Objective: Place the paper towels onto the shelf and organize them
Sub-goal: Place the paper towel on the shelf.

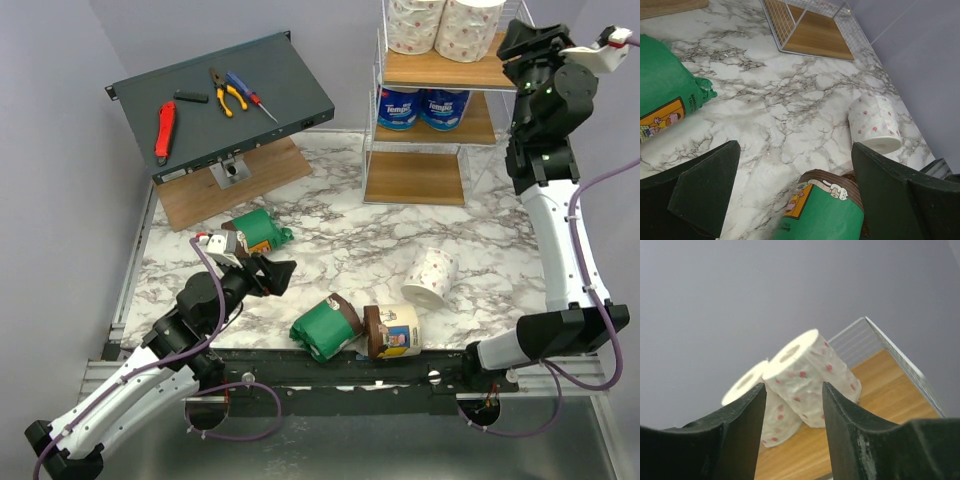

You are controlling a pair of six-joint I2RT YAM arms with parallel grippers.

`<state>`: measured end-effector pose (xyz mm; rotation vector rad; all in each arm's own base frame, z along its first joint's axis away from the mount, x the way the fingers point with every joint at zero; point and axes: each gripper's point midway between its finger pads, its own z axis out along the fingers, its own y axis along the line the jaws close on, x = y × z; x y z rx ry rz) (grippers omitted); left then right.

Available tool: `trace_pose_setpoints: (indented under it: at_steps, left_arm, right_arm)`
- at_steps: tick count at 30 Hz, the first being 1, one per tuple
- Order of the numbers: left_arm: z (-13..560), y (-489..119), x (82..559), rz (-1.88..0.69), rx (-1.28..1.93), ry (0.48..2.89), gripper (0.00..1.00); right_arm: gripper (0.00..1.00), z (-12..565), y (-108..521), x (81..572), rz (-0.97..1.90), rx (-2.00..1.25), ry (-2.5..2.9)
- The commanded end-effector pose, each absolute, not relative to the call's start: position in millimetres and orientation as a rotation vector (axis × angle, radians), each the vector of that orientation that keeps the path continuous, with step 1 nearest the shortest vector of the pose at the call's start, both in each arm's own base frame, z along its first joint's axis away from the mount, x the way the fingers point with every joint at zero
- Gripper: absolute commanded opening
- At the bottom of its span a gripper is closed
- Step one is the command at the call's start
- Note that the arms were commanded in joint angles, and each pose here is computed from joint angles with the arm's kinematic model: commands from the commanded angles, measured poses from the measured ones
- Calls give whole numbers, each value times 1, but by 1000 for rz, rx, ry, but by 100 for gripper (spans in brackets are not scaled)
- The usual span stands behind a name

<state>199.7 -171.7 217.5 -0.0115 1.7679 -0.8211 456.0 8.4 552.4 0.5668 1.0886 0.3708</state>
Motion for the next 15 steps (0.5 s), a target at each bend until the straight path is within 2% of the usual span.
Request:
trace_pose_setpoints:
  at_steps: [1,5,15]
  left_arm:
    - [231,-172,197,-836,13,1741,98]
    - [231,-171,197,-831,14,1738,98]
    - [232,-168,199,-811,5,1735,98]
  right_arm:
    - [45,540,11,474,490,576,1179]
    - [38,522,16,496,514,570,1250]
    - [34,491,20,539,535,572,1280]
